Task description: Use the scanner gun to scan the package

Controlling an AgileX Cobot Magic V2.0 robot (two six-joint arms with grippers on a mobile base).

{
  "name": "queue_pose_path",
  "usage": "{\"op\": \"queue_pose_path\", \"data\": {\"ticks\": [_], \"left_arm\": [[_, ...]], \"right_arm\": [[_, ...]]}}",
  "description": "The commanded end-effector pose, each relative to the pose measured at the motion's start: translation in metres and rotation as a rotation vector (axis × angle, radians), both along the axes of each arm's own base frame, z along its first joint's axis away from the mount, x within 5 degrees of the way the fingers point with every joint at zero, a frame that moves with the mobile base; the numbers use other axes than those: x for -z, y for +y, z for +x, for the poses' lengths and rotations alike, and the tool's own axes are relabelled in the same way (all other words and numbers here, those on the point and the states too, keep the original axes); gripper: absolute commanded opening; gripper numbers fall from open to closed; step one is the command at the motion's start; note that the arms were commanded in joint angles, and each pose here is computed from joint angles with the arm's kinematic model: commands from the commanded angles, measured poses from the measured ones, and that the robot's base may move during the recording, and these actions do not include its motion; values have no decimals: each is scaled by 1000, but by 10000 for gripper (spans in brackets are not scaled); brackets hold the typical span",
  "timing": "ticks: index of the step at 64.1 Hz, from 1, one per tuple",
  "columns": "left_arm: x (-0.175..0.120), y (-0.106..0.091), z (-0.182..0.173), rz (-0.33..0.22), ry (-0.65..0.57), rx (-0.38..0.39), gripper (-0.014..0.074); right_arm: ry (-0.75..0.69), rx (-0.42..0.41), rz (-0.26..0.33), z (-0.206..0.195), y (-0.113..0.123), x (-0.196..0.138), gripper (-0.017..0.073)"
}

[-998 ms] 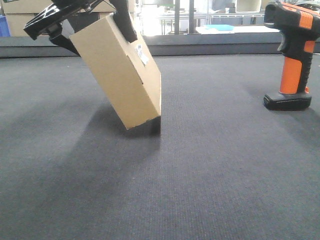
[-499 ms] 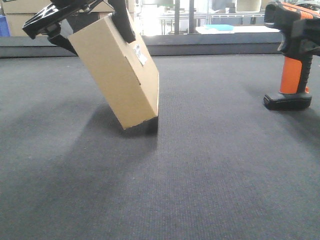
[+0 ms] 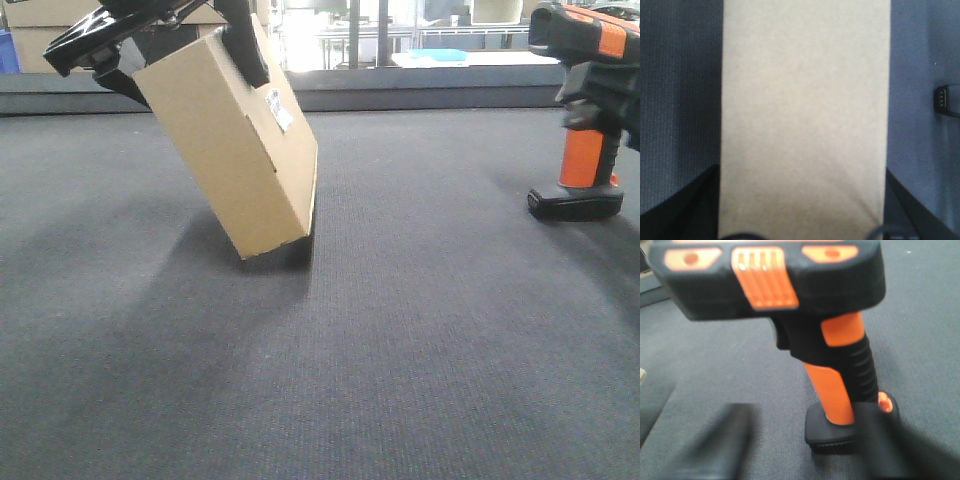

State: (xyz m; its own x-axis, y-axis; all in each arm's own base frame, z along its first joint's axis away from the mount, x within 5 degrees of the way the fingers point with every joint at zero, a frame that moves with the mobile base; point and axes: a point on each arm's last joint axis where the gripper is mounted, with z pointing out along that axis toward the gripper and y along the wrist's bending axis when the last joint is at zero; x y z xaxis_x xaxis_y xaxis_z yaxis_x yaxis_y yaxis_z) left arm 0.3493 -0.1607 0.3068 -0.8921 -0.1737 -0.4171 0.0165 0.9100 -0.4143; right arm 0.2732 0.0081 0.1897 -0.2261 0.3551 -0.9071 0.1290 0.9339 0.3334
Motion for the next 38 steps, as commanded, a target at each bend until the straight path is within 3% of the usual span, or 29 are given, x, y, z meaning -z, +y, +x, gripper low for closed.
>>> {"op": "queue_pose_path", "data": {"ticks": [1,3,38], "left_arm": [[-3,-2,-1,-3,-25,9,-111],[-3,-2,-1,-3,-25,9,-111],[-3,-2,-1,-3,-25,9,-111]], "right_arm": [[-26,14,7,5,0,1,542],[-16,16,8,7,0,4,578],[-162,81,0,40,-4,17,568]]}}
